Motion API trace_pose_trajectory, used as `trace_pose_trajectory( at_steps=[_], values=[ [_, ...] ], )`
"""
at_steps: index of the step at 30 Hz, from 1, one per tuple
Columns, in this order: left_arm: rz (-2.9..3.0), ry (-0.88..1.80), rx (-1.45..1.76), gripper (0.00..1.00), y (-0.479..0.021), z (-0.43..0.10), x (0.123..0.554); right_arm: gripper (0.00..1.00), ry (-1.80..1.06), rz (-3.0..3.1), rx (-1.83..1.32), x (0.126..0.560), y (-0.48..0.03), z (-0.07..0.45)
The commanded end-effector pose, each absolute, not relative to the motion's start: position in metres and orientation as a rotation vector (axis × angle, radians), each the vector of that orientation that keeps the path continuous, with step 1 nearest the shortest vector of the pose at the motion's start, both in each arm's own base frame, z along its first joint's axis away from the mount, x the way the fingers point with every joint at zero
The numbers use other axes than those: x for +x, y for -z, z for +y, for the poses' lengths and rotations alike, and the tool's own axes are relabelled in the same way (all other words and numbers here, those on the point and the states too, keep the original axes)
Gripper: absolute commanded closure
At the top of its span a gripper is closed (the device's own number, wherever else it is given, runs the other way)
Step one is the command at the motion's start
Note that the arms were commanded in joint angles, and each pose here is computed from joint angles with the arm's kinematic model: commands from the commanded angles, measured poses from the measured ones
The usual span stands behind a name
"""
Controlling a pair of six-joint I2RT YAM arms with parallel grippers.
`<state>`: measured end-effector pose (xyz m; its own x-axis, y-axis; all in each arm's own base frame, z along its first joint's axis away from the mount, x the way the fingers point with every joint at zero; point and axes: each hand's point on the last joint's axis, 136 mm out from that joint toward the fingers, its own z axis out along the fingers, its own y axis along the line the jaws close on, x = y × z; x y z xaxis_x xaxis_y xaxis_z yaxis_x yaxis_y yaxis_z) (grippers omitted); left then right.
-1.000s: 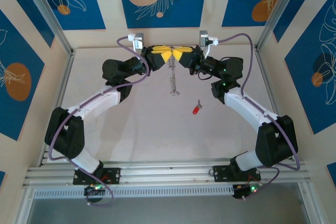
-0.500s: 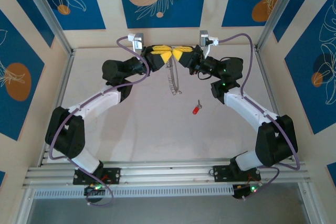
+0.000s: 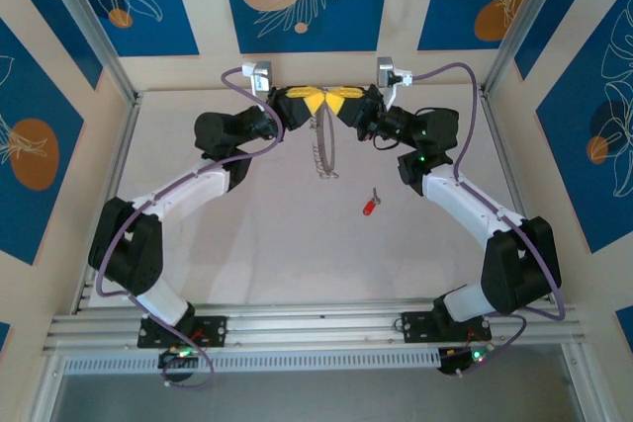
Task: Put the keys on the keyring
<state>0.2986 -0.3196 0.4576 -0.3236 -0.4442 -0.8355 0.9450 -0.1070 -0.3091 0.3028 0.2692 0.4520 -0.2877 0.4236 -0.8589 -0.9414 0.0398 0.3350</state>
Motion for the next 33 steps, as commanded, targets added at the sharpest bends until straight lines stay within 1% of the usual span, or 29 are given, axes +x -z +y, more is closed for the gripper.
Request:
trace_pose_trajectory(
  at_steps=[1,5,9,12,16,18,19,23,27,29,32,33],
  values=[
    [1.009,1.671,0.816,0.93,-0.461,-0.329,0.278,1.00,-1.497,1.081,-0.616,0.300,-0.475,0.264],
    [1.014,1.677,0.842,0.95,-0.460,-0.331,0.275,1.00,-1.495,1.084,-0.612,0.301,-0.474,0.263],
    [1.031,1.685,0.868,1.00,-0.457,-0.333,0.273,1.00,-1.491,1.086,-0.604,0.303,-0.474,0.262],
    [1.042,1.682,0.891,1.00,-0.455,-0.334,0.271,1.00,-1.491,1.092,-0.602,0.303,-0.473,0.261],
    [1.053,1.679,0.926,0.97,-0.452,-0.335,0.267,1.00,-1.490,1.098,-0.595,0.304,-0.472,0.260],
    [1.062,1.680,0.946,0.92,-0.450,-0.336,0.265,1.00,-1.491,1.106,-0.591,0.306,-0.471,0.260],
    [1.064,1.679,0.955,0.88,-0.449,-0.336,0.264,1.00,-1.490,1.103,-0.593,0.305,-0.472,0.259],
    [1.075,1.678,0.975,0.80,-0.447,-0.337,0.263,1.00,-1.491,1.108,-0.590,0.306,-0.472,0.259],
    [1.079,1.675,0.982,0.79,-0.445,-0.338,0.263,1.00,-1.492,1.112,-0.584,0.307,-0.471,0.258],
    [1.081,1.674,0.984,0.82,-0.444,-0.338,0.263,1.00,-1.491,1.115,-0.579,0.308,-0.471,0.257],
    [1.082,1.673,0.985,0.95,-0.443,-0.338,0.264,1.00,-1.491,1.114,-0.577,0.309,-0.471,0.257],
    [1.082,1.672,0.988,0.96,-0.442,-0.339,0.265,1.00,-1.495,1.114,-0.578,0.309,-0.472,0.258]
  ],
)
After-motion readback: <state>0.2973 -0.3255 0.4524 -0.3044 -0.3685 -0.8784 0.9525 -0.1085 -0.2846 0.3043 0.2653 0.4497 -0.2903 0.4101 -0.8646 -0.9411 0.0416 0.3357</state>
